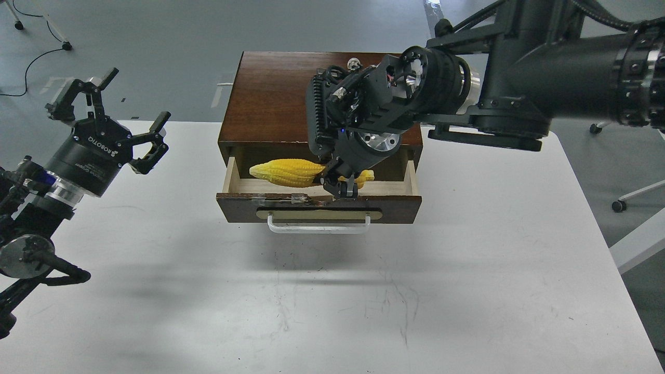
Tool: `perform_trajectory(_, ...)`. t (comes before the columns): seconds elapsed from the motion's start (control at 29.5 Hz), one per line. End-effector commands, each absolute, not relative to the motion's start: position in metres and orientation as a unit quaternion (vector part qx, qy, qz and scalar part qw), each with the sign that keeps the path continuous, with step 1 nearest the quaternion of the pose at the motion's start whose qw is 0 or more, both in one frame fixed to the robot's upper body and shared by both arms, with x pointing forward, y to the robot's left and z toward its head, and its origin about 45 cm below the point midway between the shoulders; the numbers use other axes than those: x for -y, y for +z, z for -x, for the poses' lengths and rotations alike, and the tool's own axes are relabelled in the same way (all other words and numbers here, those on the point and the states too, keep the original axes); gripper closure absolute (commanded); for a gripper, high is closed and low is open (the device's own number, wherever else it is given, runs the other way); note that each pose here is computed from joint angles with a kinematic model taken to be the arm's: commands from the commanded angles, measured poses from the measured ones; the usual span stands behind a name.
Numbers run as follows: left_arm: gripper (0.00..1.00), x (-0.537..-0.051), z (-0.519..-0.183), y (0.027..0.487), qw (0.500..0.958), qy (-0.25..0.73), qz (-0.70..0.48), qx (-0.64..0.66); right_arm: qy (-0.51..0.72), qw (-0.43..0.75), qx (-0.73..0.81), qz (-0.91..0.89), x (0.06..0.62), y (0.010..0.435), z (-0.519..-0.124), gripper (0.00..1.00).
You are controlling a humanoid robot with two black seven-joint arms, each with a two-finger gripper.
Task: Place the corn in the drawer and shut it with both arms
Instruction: 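Lower the corn cob into the open drawer and release it, then raise the right gripper away from the drawer and reposition the left gripper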
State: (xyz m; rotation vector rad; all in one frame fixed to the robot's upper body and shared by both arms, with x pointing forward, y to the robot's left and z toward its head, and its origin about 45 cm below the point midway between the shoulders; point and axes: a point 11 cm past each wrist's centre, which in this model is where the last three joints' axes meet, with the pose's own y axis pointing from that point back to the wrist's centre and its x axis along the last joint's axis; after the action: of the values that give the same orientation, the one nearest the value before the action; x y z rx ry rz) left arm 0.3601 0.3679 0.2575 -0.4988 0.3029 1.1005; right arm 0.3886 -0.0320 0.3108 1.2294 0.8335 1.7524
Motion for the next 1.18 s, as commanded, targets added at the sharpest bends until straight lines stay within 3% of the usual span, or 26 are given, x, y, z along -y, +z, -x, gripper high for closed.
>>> perform_trajectory(0.0,0.01,-0.368,-0.36,0.257,0.812,0.515,0.234,-0.142,0.695,0.411,-0.33,-0.489,0.033,0.311,-0.389,0.53)
perform_trajectory(0.17,0.01,-0.368,-0.36,0.257,0.812,0.515,0.233,-0.142,0.694,0.412,-0.328,-0.491,0.035,0.311,-0.39,0.46)
perform_trajectory(0.37,0.01,-0.368,-0.36,0.257,0.812,0.515,0.233,-0.142,0.692,0.411,-0.319,-0.501,0.033,0.316,-0.39,0.45)
perform_trajectory(0.47,0.01,-0.367,-0.36,0.257,0.812,0.515,0.233,-0.143,0.692,0.413,-0.305,-0.507,0.037,0.325,-0.394,0.39)
perform_trajectory(0.61,0.01,-0.367,-0.36,0.257,0.813,0.515,0.233,-0.143,0.696,0.414,-0.25,-0.53,0.043,0.364,-0.404,0.38)
perform_trajectory(0.74,0.01,-0.366,-0.36,0.255,0.813,0.514,0.231,-0.144,0.687,0.407,-0.21,-0.565,0.054,0.386,-0.404,0.29)
perform_trajectory(0.91,0.01,-0.365,-0.36,0.255,0.814,0.513,0.231,-0.146,0.679,0.4,-0.153,-0.596,0.075,0.413,-0.41,0.26)
perform_trajectory(0.95,0.01,-0.366,-0.36,0.256,0.814,0.513,0.231,-0.144,0.677,0.398,-0.133,-0.605,0.082,0.421,-0.414,0.24)
perform_trajectory(1.02,0.01,-0.368,-0.361,0.257,0.813,0.515,0.231,-0.142,0.65,0.383,-0.048,-0.654,0.113,0.446,-0.424,0.07)
perform_trajectory(1.15,0.01,-0.37,-0.362,0.257,0.811,0.519,0.23,-0.14,0.576,0.346,0.074,-0.737,0.161,0.459,-0.434,0.03)
